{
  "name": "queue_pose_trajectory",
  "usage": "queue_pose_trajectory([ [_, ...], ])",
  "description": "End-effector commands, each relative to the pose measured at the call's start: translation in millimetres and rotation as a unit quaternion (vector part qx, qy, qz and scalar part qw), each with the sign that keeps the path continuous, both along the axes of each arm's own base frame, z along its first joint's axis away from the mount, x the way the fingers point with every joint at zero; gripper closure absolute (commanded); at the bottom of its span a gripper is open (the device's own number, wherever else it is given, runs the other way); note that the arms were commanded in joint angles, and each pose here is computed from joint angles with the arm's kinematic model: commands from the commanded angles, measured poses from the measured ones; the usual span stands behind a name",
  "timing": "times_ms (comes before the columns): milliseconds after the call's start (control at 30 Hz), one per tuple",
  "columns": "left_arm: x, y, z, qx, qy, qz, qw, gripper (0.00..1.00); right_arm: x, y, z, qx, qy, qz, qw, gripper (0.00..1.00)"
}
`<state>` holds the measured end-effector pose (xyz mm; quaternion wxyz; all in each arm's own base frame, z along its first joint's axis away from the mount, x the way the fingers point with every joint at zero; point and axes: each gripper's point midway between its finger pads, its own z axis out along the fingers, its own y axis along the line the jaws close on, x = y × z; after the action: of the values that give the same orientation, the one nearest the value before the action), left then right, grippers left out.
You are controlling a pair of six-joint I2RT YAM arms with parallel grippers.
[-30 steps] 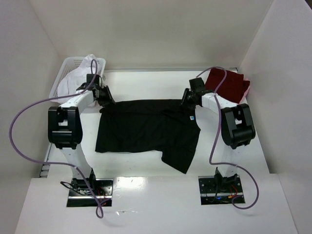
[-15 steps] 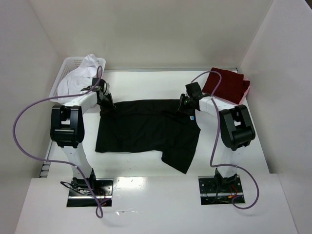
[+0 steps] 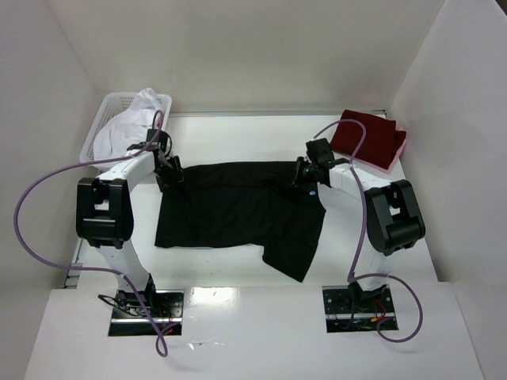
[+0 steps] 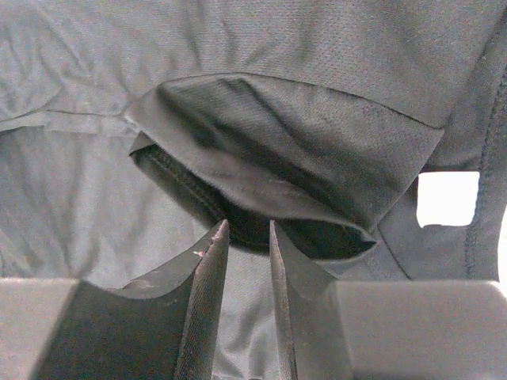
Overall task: Fold and stack the t-shirts
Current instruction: Fold the flattened tshirt in 1/3 of the way
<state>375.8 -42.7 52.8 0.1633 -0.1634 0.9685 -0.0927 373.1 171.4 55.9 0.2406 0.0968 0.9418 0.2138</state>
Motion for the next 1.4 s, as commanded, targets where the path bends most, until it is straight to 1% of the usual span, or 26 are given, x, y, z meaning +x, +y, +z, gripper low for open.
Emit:
queue_pose_trajectory([
  [0,28.9,5.7,41.3,0.013,-0.066,0.002,0.998,0.41,-10.6,-1.2,10.6,0.0,-0.008,0.01,1.0,0.68],
  [67,42.0,-0.6,52.0,-0.004,-0.085,-0.004,0.996,0.37,-16.2,-2.5,11.6,-0.009,-0.008,0.011,1.0,0.7],
  [100,51.8,-5.0,62.0,-0.017,-0.105,-0.005,0.994,0.35,-15.3,-5.8,15.7,-0.016,-0.015,0.005,1.0,0.7],
  [167,62.9,-10.0,68.9,-0.03,-0.125,-0.008,0.992,0.34,-11.7,-10.7,19.9,-0.026,-0.026,-0.005,0.999,0.73],
  [233,74.6,-13.5,80.8,-0.039,-0.151,-0.013,0.988,0.32,-0.3,-14.1,33.7,-0.036,-0.051,-0.014,0.998,0.73],
  [267,76.9,-15.1,79.3,-0.043,-0.153,-0.015,0.987,0.3,4.9,-14.4,39.4,-0.038,-0.059,-0.018,0.997,0.73],
  [300,81.9,-19.4,80.4,-0.055,-0.158,-0.019,0.986,0.29,17.3,-13.5,50.1,-0.039,-0.075,-0.024,0.996,0.67],
  [333,86.5,-22.3,83.3,-0.063,-0.165,-0.022,0.984,0.28,24.4,-12.1,52.3,-0.039,-0.081,-0.026,0.996,0.65],
  [400,94.1,-28.5,85.0,-0.08,-0.172,-0.026,0.981,0.28,35.5,-10.7,54.6,-0.041,-0.087,-0.031,0.995,0.64],
  [467,100.6,-40.4,84.3,-0.113,-0.177,-0.04,0.977,0.28,47.0,-5.7,64.7,-0.031,-0.097,-0.036,0.994,0.64],
  [500,104.9,-43.6,86.3,-0.117,-0.187,-0.046,0.974,0.28,50.7,-2.3,64.2,-0.025,-0.098,-0.032,0.994,0.63],
  [567,105.8,-52.0,78.2,-0.116,-0.183,-0.058,0.974,0.28,61.9,2.0,60.0,-0.027,-0.105,-0.022,0.994,0.61],
  [600,108.0,-52.4,73.7,-0.117,-0.182,-0.059,0.975,0.28,69.0,5.3,51.7,-0.031,-0.099,-0.011,0.995,0.57],
  [667,108.5,-57.8,64.5,-0.126,-0.174,-0.065,0.975,0.28,71.6,4.3,29.6,-0.054,-0.077,0.01,0.995,0.55],
  [733,107.6,-61.8,58.7,-0.124,-0.169,-0.073,0.975,0.28,73.3,4.8,11.5,-0.064,-0.06,0.021,0.996,0.56],
  [833,107.6,-65.2,48.1,-0.108,-0.162,-0.077,0.978,0.28,68.4,5.8,-18.4,-0.072,-0.025,0.037,0.996,0.64],
  [867,107.4,-65.1,45.8,-0.108,-0.162,-0.077,0.978,0.28,63.8,6.5,-23.4,-0.071,-0.012,0.041,0.997,0.69],
  [967,104.6,-65.0,33.4,-0.108,-0.148,-0.075,0.98,0.28,55.8,11.7,-23.5,-0.063,-0.003,0.047,0.997,0.75],
  [1100,101.1,-64.5,17.8,-0.107,-0.125,-0.075,0.984,0.28,37.2,29.0,-13.5,-0.032,-0.011,0.051,0.998,0.75],
  [1300,100.1,-66.3,10.7,-0.111,-0.114,-0.078,0.984,0.28,3.2,57.6,-20.5,-0.016,0.015,0.089,0.996,0.75],
  [1367,99.1,-67.7,7.1,-0.115,-0.109,-0.08,0.984,0.28,-9.4,68.4,-15.4,-0.012,0.018,0.103,0.994,0.76],
])
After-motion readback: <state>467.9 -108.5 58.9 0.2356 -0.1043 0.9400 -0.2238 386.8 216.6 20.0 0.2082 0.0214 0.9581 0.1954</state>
